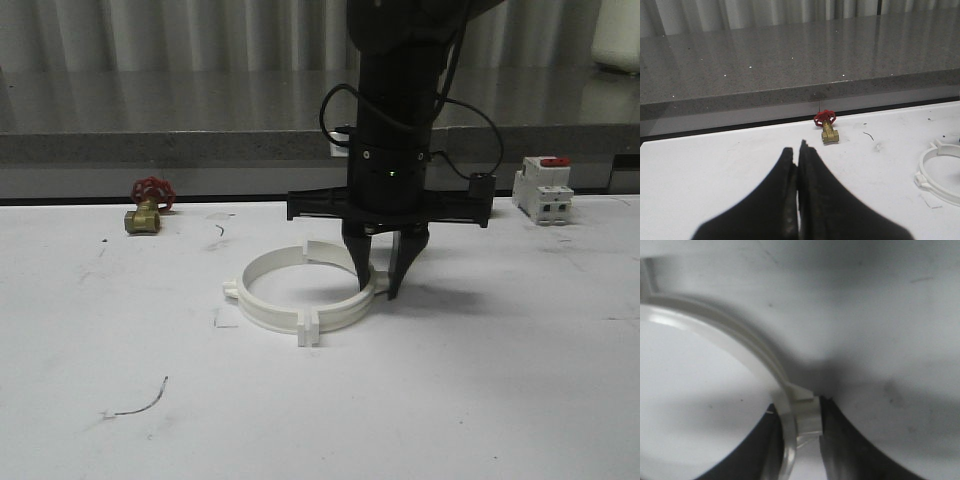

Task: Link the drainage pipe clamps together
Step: 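Press the held half-ring's ends against the first half-ring's ends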

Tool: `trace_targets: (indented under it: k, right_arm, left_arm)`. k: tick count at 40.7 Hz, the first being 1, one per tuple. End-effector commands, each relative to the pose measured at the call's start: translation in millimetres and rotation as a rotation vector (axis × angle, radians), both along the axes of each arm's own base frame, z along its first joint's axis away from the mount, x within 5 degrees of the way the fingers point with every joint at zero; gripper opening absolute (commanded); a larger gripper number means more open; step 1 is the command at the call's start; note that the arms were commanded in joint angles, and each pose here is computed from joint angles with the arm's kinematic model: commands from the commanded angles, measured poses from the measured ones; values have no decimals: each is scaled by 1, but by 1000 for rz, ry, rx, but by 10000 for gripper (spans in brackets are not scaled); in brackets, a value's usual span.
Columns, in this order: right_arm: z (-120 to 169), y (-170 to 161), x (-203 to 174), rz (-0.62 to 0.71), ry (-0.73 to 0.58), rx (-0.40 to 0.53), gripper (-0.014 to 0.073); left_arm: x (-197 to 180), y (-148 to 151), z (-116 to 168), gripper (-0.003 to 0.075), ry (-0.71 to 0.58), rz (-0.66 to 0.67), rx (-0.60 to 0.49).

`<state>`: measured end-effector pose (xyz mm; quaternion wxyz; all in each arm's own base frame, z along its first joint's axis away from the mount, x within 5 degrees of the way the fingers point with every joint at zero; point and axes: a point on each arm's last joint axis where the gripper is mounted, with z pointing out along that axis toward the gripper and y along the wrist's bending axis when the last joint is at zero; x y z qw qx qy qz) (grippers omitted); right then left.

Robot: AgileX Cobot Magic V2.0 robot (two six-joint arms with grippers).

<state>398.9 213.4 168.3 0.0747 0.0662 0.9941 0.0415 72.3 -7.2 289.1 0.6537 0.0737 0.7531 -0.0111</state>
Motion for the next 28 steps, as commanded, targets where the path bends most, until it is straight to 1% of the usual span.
trace_targets:
  k: [1,18,20,26,28]
  right_arm:
    - [28,-1,3,0,-78,38,188]
    - [29,1,3,-8,-85,64,191]
    - [29,1,3,-9,-86,67,214]
    - [29,2,4,-11,-89,75,330]
    - [29,2,4,-11,-89,75,349]
  left_arm:
    - [0,-1,16,-20,-98,-15,-15]
    - [0,-1,16,-20,-98,-15,-15]
    - [0,-1,16,-20,-98,-15,-15]
    - [0,-1,16,-20,-98,-15,-15]
    - [0,-1,16,-20,-98,-15,-15]
